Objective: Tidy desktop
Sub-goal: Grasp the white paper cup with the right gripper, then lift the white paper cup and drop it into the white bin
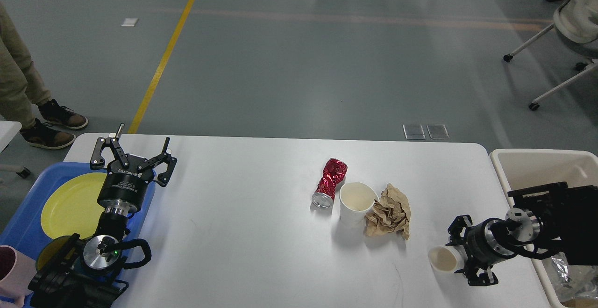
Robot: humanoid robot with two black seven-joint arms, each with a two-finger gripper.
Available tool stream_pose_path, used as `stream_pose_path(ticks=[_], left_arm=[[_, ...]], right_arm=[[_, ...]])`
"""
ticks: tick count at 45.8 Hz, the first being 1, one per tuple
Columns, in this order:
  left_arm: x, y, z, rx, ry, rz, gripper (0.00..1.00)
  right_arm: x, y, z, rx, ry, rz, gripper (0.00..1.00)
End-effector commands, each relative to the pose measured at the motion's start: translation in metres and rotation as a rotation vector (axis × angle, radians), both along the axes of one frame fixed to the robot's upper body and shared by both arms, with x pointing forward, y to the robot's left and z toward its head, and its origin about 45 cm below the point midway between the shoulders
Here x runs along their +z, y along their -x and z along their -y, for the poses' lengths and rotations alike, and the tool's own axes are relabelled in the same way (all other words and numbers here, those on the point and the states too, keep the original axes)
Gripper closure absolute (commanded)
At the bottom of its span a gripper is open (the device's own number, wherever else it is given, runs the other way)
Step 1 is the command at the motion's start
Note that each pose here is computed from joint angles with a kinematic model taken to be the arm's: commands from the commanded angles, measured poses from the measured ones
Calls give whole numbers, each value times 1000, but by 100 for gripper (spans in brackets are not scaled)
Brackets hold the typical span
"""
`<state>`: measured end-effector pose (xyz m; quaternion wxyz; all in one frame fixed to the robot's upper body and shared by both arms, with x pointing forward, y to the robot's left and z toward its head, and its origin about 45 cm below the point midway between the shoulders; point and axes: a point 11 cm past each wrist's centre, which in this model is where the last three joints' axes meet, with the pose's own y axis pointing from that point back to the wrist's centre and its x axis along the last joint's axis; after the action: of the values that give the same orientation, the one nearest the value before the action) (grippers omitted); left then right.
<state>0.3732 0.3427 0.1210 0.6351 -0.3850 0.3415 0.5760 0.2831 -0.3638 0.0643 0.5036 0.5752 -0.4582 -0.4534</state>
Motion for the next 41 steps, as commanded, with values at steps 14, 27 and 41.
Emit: stream_pose_path(ticks=[14, 27, 41], left_arm=[[0, 0, 0, -1, 0, 1, 4], [0, 0, 0, 0, 0, 0, 4], [0, 0, 0, 0, 0, 0, 4]], right_arm=[[24, -13, 12, 68, 53, -7, 100], [81, -28, -3, 446, 124, -128, 100], [206, -51, -23, 798, 247, -73, 100]])
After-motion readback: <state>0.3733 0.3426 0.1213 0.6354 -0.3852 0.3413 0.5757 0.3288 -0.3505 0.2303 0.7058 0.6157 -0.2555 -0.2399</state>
